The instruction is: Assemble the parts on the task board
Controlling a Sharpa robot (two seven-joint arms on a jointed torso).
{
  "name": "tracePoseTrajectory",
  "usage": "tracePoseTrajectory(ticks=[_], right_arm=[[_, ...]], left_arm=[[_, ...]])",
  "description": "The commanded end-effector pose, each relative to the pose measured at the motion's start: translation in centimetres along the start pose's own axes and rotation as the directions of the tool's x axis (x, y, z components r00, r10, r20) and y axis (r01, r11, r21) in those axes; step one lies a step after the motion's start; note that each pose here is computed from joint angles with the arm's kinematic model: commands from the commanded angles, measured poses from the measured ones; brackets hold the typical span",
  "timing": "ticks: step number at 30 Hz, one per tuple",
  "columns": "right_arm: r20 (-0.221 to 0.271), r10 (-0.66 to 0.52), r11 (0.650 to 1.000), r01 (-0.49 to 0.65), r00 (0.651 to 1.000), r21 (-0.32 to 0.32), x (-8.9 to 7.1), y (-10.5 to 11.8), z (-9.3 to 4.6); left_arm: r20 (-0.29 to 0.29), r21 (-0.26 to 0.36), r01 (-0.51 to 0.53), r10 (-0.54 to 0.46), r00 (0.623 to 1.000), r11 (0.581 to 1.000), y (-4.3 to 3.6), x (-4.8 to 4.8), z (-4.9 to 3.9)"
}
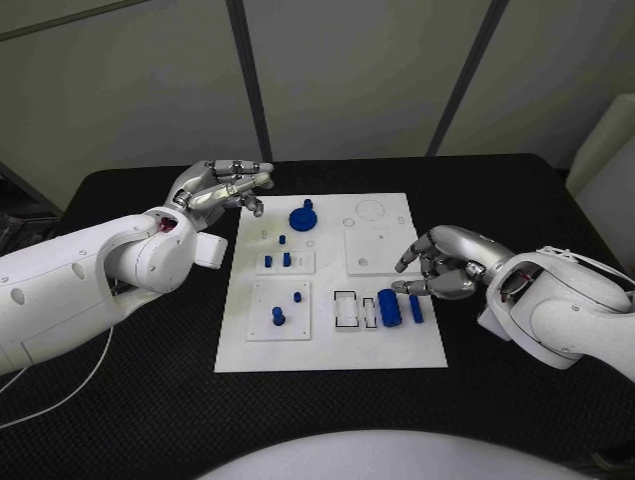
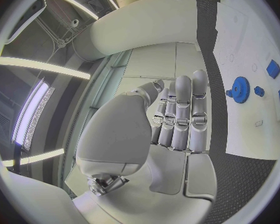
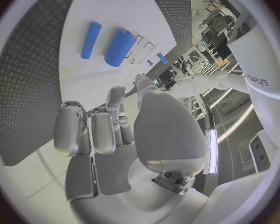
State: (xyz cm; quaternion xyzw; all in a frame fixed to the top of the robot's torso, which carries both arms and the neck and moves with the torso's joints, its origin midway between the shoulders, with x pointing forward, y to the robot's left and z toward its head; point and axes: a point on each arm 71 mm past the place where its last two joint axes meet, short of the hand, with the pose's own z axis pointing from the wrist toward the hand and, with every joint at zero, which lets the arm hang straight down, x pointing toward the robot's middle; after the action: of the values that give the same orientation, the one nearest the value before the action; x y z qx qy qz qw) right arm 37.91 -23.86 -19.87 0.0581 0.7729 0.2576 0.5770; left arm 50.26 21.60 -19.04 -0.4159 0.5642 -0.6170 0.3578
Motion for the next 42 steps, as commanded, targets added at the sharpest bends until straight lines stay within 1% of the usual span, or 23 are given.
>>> tracePoseTrajectory(ticks=[1,6,9,12,17,29,38,42], right_arm=[[-0.028,0.009,0.993,-0.005,1.000,0.117,0.3,-0.7,-0.3],[-0.072,-0.015,0.989,0.025,0.997,0.149,1.1,-0.7,-0.3],[-0.088,-0.016,0.987,0.030,0.996,0.156,1.6,-0.6,-0.2],[-0.108,-0.015,0.987,0.032,0.994,0.157,2.4,-0.5,-0.1],[-0.128,-0.016,0.988,0.036,0.992,0.153,3.4,-0.2,-0.1],[-0.153,-0.034,0.987,0.057,0.988,0.149,4.4,0.1,0.4],[-0.150,-0.064,0.986,0.086,0.987,0.145,5.1,0.2,1.3],[-0.155,-0.066,0.985,0.090,0.986,0.148,5.5,0.1,1.5]], left_arm=[[-0.013,0.002,0.006,-0.006,1.000,1.000,-0.05,0.15,-0.03],[-0.014,0.001,0.007,-0.007,1.000,1.000,-0.01,0.18,-0.06],[-0.014,0.002,0.007,-0.007,1.000,1.000,0.00,0.17,-0.08],[-0.014,0.002,0.006,-0.006,1.000,1.000,0.00,0.14,-0.12],[-0.014,0.002,0.006,-0.006,1.000,1.000,-0.01,0.11,-0.17],[-0.014,0.002,0.006,-0.006,1.000,1.000,-0.04,0.01,-0.25],[-0.016,0.001,0.007,-0.007,1.000,1.000,-0.06,0.06,-0.28],[-0.017,0.001,0.007,-0.007,1.000,1.000,-0.07,0.07,-0.31]])
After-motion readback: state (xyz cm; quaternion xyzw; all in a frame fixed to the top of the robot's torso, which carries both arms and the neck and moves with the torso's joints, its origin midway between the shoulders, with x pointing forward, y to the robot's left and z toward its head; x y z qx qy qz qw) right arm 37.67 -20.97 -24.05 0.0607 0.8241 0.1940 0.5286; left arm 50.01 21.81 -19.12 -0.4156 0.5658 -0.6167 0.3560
